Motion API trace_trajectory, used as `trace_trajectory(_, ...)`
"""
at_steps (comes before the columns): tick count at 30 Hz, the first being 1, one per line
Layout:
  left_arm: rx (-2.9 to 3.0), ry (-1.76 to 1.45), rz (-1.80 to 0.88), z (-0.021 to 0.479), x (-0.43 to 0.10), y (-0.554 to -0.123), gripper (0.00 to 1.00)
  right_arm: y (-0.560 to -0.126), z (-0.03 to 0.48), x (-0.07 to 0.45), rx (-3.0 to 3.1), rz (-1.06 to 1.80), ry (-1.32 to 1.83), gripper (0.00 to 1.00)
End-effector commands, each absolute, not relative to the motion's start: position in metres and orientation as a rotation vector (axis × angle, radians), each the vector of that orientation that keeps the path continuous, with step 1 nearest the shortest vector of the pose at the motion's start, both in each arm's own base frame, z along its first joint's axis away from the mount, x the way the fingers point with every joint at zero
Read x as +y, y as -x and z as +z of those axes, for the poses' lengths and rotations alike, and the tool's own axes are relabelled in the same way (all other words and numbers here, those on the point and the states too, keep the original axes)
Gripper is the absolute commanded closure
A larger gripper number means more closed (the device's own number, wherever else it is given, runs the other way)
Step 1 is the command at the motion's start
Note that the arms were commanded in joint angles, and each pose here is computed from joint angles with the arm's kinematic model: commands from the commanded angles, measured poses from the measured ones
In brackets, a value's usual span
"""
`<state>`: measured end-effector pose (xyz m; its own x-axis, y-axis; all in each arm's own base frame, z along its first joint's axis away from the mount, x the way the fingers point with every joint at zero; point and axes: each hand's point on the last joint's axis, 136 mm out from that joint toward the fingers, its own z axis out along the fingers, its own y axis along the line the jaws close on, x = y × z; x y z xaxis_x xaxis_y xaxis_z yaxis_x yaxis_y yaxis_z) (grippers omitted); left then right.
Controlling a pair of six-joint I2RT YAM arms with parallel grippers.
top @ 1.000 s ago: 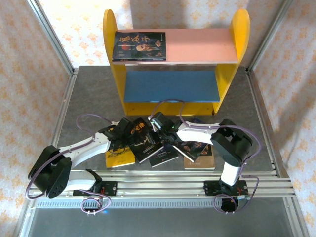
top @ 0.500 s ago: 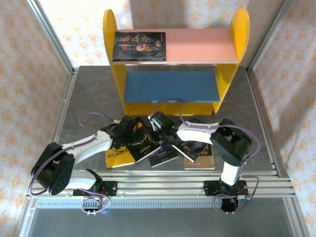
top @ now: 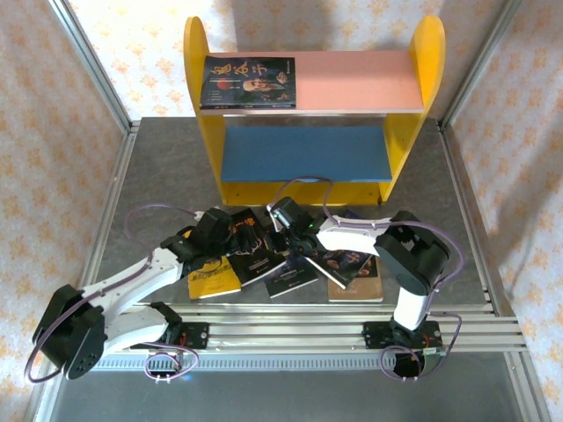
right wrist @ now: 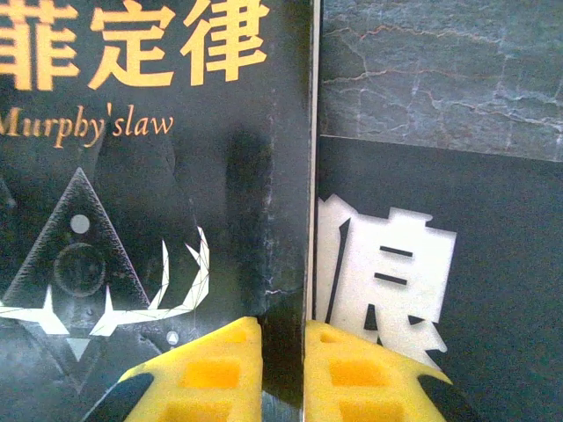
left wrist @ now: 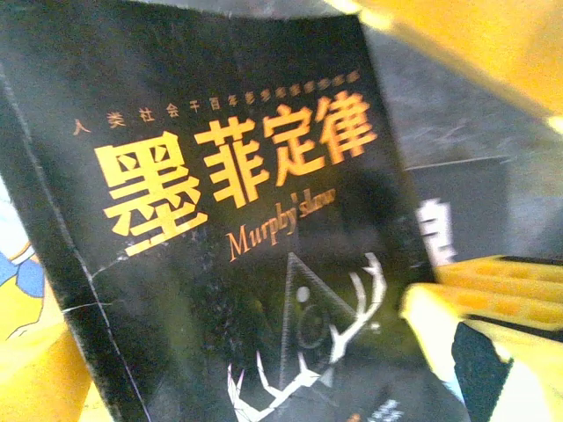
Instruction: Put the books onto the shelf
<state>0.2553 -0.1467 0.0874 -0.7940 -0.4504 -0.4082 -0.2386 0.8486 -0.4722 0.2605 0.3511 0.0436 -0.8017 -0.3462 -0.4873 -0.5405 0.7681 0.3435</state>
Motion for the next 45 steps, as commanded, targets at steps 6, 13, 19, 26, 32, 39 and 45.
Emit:
trace_trajectory(6, 2.373, 0.405, -0.821, 0.124, -0.186, -0.27, 0.06, -0.229, 0.021, 0.359, 2.641, 0.799, 0.717, 0.86)
trace_trajectory(13, 2.376, 0.39, -0.879, 0.117, -0.195, -0.272, 0.15, -0.225, 0.025, 0.368, 2.629, 0.897, 0.705, 0.86)
trace_trajectory(19, 2.342, 0.357, -0.95, 0.123, -0.203, -0.271, 0.17, -0.221, 0.029, 0.377, 2.615, 0.991, 0.694, 0.86)
trace_trajectory(26, 2.26, 0.328, -1.037, 0.141, -0.208, -0.271, 0.18, -0.219, 0.033, 0.385, 2.601, 1.065, 0.689, 0.86)
trace_trajectory(32, 2.182, 0.307, -1.095, 0.158, -0.208, -0.268, 0.19, -0.22, 0.037, 0.389, 2.591, 1.118, 0.677, 0.87)
trace_trajectory(39, 2.219, 0.321, -1.029, 0.153, -0.2, -0.266, 0.22, -0.221, 0.042, 0.391, 2.575, 1.172, 0.666, 0.87)
trace_trajectory(45, 2.268, 0.351, -0.896, 0.141, -0.184, -0.265, 0.24, -0.223, 0.042, 0.387, 2.58, 1.163, 0.648, 0.86)
